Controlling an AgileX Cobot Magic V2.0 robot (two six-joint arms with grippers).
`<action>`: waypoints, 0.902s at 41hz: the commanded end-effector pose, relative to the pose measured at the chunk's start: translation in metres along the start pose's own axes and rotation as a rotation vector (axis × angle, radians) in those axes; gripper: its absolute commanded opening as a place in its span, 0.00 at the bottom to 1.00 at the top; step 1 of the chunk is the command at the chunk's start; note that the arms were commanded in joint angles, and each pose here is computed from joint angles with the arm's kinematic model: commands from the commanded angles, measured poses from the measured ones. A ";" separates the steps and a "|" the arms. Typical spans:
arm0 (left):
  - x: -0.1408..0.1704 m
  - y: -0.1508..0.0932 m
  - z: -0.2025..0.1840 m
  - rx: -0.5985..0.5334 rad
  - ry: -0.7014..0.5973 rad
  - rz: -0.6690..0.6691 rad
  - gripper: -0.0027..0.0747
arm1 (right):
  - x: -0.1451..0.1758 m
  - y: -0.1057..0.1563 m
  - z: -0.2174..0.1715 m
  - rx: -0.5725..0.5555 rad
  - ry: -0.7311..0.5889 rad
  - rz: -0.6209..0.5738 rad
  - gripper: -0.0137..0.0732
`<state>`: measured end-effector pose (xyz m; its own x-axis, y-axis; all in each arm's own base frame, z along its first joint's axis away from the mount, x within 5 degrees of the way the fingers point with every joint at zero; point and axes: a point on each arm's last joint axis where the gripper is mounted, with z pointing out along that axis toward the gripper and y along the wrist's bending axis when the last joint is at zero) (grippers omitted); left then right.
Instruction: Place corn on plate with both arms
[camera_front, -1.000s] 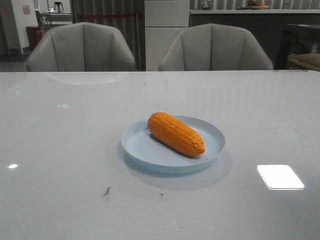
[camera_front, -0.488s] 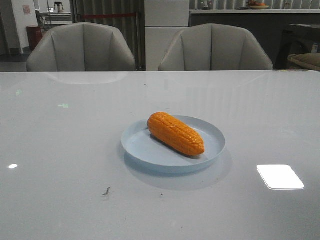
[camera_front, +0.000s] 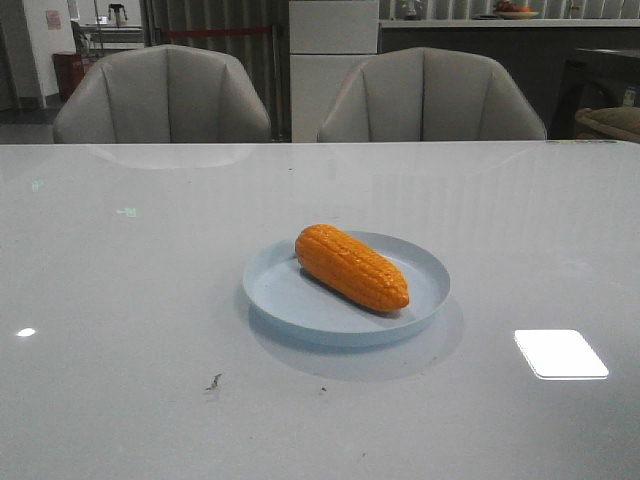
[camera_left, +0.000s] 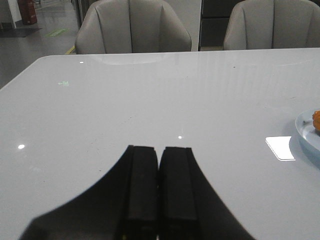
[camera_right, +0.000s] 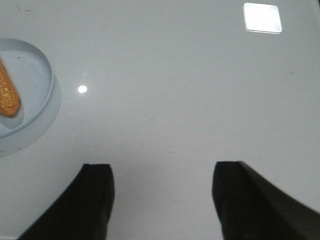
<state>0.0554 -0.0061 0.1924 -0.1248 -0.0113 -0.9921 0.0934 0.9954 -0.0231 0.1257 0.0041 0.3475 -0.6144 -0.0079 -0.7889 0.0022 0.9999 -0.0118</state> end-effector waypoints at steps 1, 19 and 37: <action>-0.008 0.000 -0.002 0.002 -0.105 -0.012 0.15 | -0.009 -0.003 -0.013 0.020 -0.131 -0.021 0.58; -0.008 0.000 -0.002 0.002 -0.105 -0.012 0.15 | 0.053 0.004 0.000 -0.115 -0.724 0.056 0.20; -0.008 0.000 -0.002 0.002 -0.105 -0.012 0.15 | 0.150 -0.001 0.028 -0.076 -0.783 0.073 0.20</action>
<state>0.0554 -0.0061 0.1924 -0.1248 -0.0113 -0.9921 0.0934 0.9954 -0.0231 0.0588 0.0033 0.2134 0.0282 0.0863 -0.9959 -0.0565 0.9948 0.0846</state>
